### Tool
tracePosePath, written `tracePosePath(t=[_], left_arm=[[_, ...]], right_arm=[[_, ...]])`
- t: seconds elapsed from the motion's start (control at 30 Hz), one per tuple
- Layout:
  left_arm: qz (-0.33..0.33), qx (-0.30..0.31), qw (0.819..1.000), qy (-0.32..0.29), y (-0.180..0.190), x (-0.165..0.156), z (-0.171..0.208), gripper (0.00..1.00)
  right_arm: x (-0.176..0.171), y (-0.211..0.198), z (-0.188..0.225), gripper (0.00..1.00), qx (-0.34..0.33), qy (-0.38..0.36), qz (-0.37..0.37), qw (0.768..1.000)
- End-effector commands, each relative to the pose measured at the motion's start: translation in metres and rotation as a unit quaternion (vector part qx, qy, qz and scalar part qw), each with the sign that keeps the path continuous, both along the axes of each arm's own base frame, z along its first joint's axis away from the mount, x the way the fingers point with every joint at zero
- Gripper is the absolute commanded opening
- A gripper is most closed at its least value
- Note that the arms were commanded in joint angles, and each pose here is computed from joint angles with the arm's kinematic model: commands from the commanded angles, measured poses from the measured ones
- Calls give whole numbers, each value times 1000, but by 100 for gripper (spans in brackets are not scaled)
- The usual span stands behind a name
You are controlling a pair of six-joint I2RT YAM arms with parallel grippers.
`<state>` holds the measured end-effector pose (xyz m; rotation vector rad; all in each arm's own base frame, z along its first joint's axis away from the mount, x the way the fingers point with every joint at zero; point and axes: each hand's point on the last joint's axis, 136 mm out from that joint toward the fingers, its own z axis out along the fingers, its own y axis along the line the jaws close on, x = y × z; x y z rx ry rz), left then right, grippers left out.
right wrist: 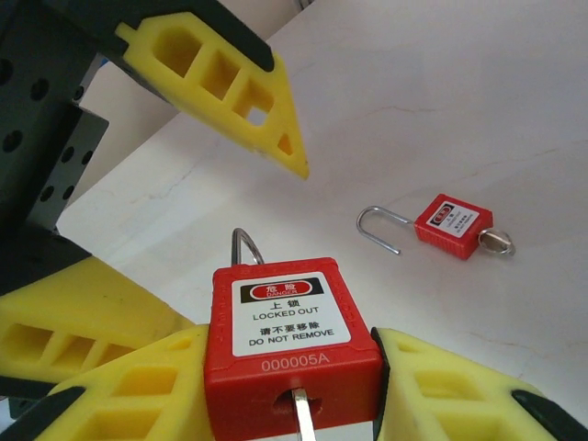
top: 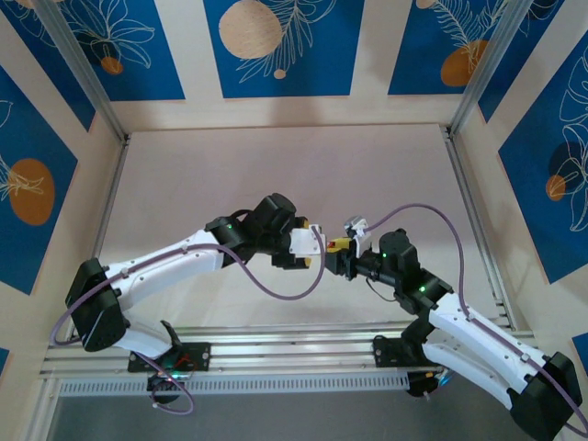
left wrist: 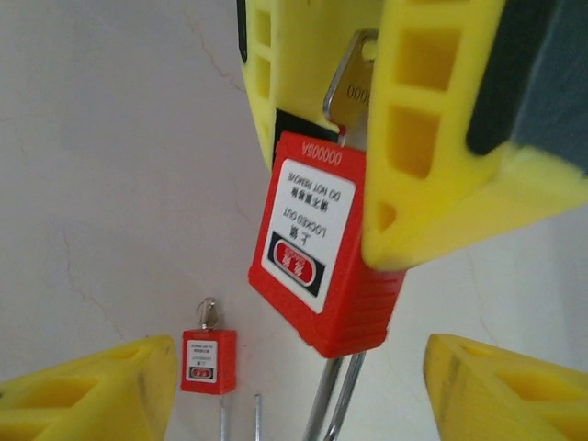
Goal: Unlock with the key
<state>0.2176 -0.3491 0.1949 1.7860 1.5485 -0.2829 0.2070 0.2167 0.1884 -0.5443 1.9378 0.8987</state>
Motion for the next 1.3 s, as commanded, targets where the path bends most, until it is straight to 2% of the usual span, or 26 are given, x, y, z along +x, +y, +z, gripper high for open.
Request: tracePosePath(t=[0.0, 0.13, 0.33, 0.73, 0.87, 1.0, 1.1, 1.27], left_arm=[[-16, -26, 999, 19, -14, -7, 11, 64], [-20, -35, 999, 30, -19, -14, 9, 62], [-11, -37, 999, 7, -28, -12, 5, 59], [3, 6, 1000, -1, -19, -9, -20, 51], [6, 13, 1000, -9, -18, -6, -22, 41], [13, 16, 1000, -15, -18, -2, -25, 36], [12, 23, 1000, -12, -17, -2, -30, 26], [13, 20, 1000, -13, -17, -2, -28, 22]], right_arm=[[7, -3, 10, 19, 7, -30, -20, 999], [8, -1, 13, 19, 10, -25, -18, 999], [4, 4, 19, 19, 21, -16, -5, 1000], [0, 6, 29, 18, 39, -6, 3, 999], [-2, 7, 29, 18, 41, 0, 8, 999], [-5, 8, 28, 18, 44, 9, 13, 999], [-6, 8, 31, 18, 47, 12, 16, 999], [-8, 9, 36, 18, 52, 13, 22, 998]])
